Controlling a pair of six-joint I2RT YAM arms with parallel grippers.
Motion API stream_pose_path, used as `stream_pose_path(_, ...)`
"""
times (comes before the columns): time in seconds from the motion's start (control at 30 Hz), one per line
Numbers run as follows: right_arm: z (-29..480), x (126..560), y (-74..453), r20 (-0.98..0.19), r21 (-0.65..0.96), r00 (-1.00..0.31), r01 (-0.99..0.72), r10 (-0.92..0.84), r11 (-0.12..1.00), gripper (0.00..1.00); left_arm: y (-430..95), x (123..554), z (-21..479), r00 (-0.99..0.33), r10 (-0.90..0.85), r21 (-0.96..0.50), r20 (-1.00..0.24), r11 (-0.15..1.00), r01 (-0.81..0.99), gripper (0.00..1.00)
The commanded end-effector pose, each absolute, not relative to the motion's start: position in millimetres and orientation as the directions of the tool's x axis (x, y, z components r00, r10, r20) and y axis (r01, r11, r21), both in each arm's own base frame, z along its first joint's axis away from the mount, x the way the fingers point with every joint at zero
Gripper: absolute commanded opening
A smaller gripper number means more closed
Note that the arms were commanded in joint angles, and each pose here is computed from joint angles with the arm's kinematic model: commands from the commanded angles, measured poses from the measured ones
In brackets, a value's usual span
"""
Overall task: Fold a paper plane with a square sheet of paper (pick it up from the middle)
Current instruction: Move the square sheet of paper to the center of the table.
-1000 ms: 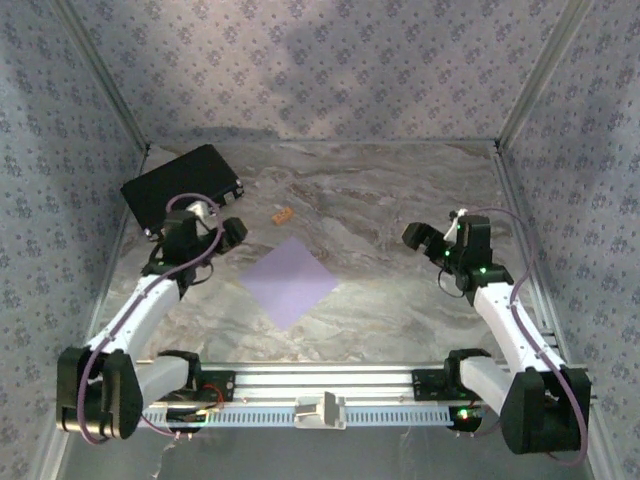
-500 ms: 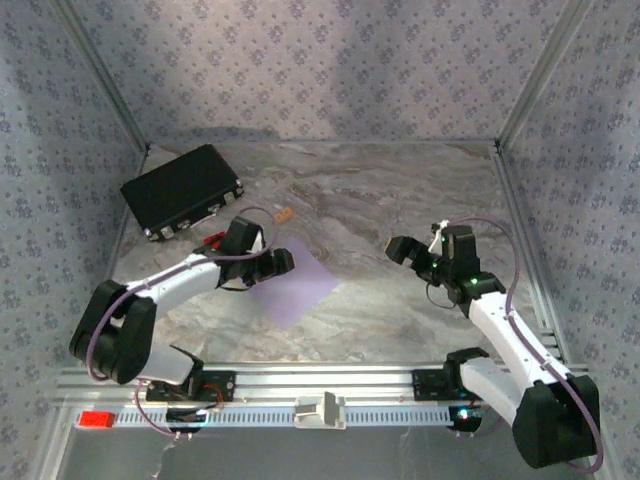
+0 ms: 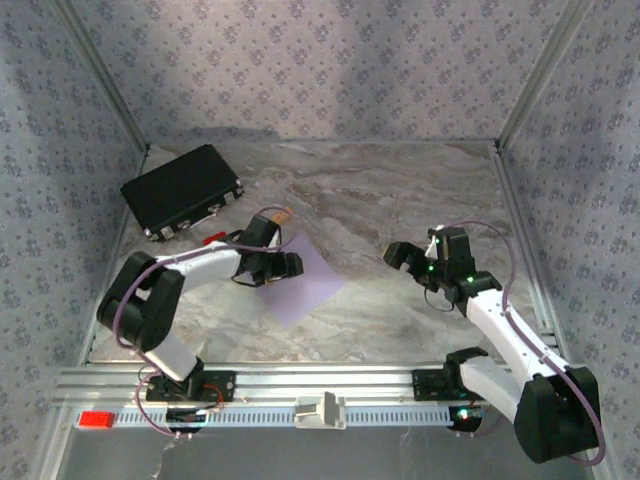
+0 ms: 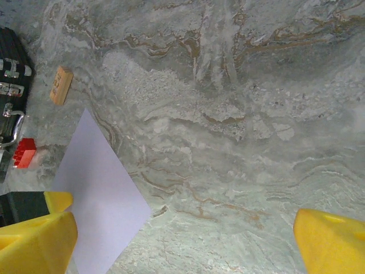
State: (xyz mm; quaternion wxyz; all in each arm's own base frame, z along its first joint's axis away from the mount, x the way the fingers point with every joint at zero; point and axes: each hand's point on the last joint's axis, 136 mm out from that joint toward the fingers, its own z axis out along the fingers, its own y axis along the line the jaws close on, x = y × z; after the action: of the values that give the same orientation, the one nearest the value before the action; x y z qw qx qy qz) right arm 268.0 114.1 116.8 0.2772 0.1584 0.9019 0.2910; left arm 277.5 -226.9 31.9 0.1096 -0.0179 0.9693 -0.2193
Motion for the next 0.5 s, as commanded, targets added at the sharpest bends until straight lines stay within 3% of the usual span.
stream_pose_path(0.0,110,263,109,-0.387,0.585,-0.801,0.17,0.457,0.793,0.99,-230,262,13,-0.981,0.098,-0.317,-0.167,0.937,0.147,0.73)
stream_pose_path(0.3,91,257,97,-0.35,0.517,-0.805,0.261,0.479,0.815,0.99,-280,263,16,-0.877,0.427,-0.267,-0.219,0.839,0.475,0.69)
stream_pose_path(0.47,90,255,98,-0.327,0.513,-0.809,0.281,0.488,0.811,0.99,-284,283,37,-0.848,0.431,-0.189,-0.308,0.846,0.499,0.7)
